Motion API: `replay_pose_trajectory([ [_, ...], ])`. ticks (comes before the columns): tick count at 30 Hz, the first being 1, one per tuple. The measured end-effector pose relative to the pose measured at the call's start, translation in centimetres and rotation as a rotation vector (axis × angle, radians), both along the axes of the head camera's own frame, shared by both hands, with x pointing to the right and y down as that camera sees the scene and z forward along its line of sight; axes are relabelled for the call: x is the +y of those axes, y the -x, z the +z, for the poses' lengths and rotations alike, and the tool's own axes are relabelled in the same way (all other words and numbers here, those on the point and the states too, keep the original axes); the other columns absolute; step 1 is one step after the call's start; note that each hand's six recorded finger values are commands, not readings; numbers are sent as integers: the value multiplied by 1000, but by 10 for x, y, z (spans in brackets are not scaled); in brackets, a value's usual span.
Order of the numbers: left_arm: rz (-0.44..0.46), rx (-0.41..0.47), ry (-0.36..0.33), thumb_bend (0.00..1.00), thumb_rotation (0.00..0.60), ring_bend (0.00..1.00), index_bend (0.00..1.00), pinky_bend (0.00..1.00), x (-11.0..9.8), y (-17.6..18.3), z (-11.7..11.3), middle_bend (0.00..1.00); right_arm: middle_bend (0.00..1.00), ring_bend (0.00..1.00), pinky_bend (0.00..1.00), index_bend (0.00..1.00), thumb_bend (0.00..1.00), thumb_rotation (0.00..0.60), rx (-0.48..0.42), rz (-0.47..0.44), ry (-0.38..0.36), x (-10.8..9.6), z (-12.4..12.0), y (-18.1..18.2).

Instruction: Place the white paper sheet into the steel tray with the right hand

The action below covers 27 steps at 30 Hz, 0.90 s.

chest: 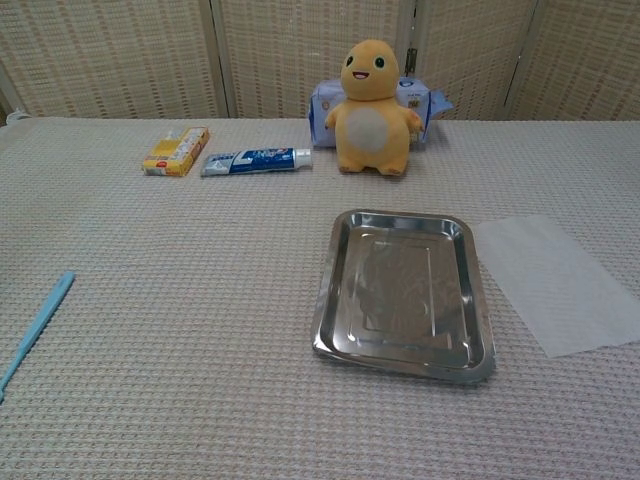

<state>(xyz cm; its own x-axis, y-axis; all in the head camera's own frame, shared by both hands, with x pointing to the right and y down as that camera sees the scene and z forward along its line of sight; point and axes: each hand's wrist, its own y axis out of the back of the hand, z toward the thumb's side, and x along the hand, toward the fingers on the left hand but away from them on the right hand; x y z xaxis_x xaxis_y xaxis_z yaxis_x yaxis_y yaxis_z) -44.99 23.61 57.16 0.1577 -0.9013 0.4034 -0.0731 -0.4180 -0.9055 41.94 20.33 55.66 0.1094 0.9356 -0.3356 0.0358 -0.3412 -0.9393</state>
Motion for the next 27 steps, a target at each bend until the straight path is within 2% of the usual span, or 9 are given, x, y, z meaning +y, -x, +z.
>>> replay_pose_trajectory([
  [4,7,-2,12,337,600,0,0,0,0,-1,1,0,0,0,0,141,404,600,-4,-68,15,-2,3,8],
  [7,15,-9,21,337,600,0,0,0,1,-3,4,0,0,0,0,170,405,600,-14,-91,52,-2,7,6],
  [11,15,-21,30,337,600,0,0,0,0,-4,8,0,0,0,0,231,406,600,-56,-88,132,0,14,1],
  [15,22,-22,30,337,600,0,0,0,0,-7,9,0,0,0,0,250,406,600,-89,-84,214,1,24,-6],
  [22,3,-50,51,337,600,0,7,0,-1,-3,14,0,35,0,0,320,406,600,-5,-175,279,17,49,-15],
  [27,-18,-68,52,337,600,0,0,0,-1,2,14,0,46,0,0,338,405,600,35,-204,316,40,82,-20],
])
